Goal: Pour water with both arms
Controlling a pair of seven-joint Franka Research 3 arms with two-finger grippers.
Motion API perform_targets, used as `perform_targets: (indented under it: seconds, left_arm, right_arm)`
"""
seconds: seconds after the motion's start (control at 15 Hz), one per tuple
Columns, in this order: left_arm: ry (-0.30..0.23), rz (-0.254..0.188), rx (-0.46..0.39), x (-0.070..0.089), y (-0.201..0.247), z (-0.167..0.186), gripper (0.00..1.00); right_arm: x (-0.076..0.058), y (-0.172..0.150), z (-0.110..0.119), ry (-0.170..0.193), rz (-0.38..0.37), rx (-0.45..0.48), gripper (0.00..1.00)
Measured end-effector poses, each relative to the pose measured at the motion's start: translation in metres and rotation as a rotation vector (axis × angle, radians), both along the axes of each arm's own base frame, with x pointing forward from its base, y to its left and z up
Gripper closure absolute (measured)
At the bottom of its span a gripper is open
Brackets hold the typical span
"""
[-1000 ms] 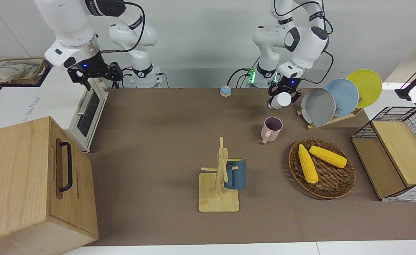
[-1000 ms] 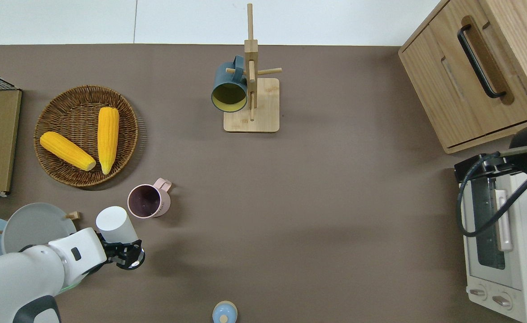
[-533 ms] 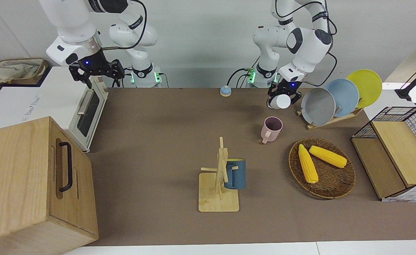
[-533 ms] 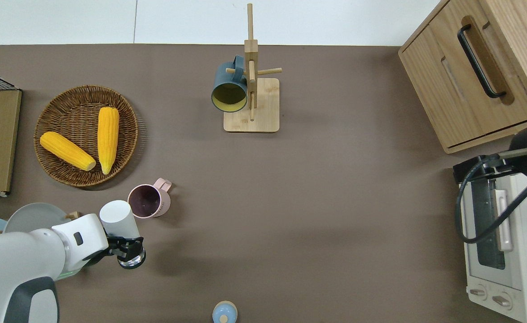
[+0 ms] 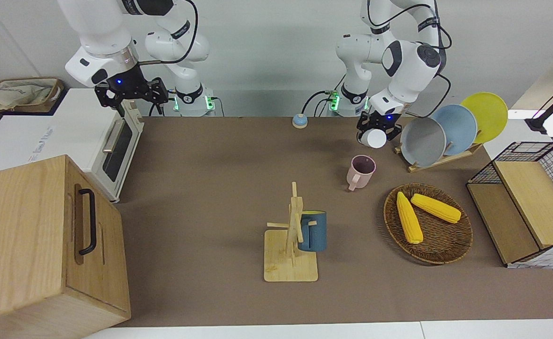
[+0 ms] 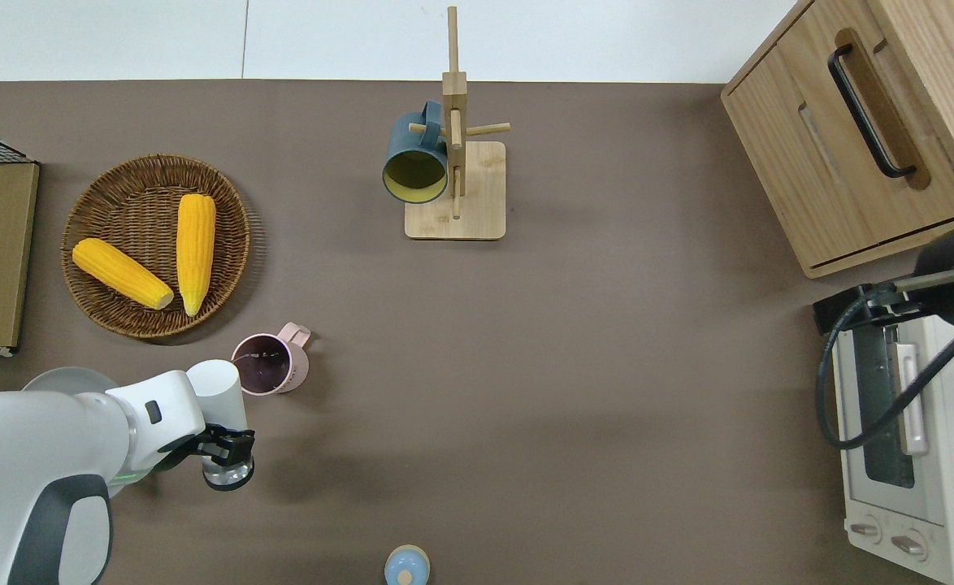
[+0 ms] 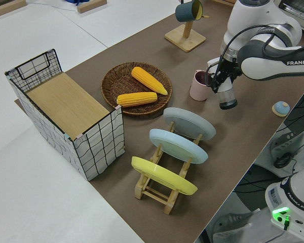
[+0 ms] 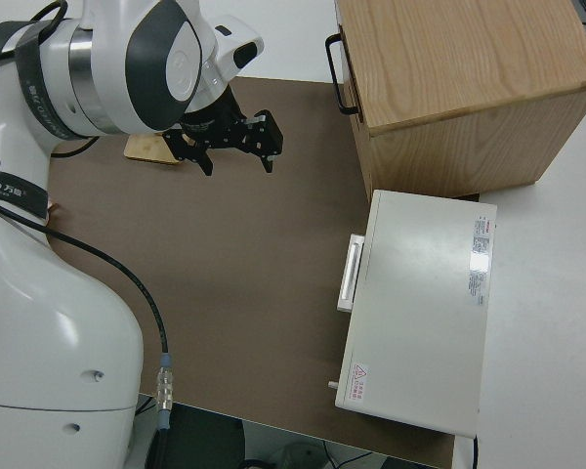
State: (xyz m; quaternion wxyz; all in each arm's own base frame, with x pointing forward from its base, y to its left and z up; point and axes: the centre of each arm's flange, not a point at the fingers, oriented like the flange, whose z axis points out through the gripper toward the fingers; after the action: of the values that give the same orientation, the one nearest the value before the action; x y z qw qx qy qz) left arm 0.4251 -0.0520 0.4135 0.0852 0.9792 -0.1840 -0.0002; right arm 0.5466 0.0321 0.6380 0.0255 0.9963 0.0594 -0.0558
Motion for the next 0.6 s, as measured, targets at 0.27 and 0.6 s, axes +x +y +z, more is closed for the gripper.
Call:
perform_targets:
  seconds: [0.27,0.6]
  left_arm:
    - [0.037,-0.003,0.029,0.010,-0.002,-0.003,0.36]
    - [0.048,-0.004,0.035,0.013,-0.004,-0.007,0.36]
  right_arm:
    - [0.000,0.000,0.000,0.000,0.000,0.000,0.01]
    - [0.000,0.000,0.000,0.000,0.000,0.000,0.01]
